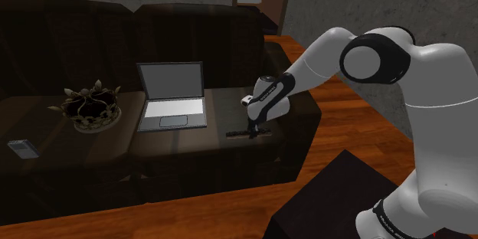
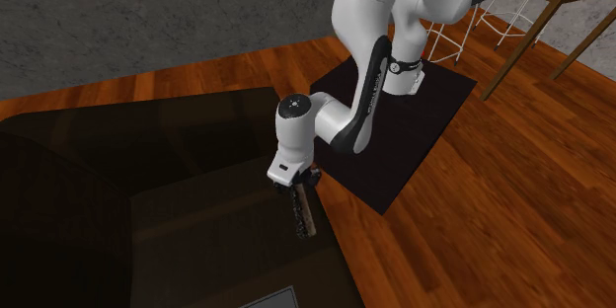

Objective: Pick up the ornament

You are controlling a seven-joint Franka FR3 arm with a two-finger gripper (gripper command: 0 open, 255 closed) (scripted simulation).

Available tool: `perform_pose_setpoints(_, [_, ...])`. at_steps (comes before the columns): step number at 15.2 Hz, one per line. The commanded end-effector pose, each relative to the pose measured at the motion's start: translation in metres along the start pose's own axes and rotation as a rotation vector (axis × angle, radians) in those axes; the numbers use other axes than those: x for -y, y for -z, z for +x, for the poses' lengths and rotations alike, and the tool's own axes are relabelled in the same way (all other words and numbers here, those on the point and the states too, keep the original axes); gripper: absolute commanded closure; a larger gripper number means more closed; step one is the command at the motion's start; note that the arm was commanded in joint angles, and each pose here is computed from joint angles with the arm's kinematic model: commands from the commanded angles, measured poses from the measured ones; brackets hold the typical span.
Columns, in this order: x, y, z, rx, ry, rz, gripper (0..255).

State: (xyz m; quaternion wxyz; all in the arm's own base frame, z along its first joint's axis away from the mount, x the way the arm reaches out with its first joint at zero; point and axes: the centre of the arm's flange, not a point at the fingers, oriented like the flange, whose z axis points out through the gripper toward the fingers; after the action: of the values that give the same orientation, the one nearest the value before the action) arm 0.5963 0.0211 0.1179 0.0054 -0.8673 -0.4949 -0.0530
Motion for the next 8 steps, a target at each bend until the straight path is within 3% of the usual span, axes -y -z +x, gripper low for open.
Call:
perform_pose_setpoints(1, [-0.001, 0.010, 0.001, 0.000, 0.000, 0.000, 255])
perform_pose_setpoints(8, [-0.003, 0.046, 0.004, 0.000, 0.000, 0.000, 255])
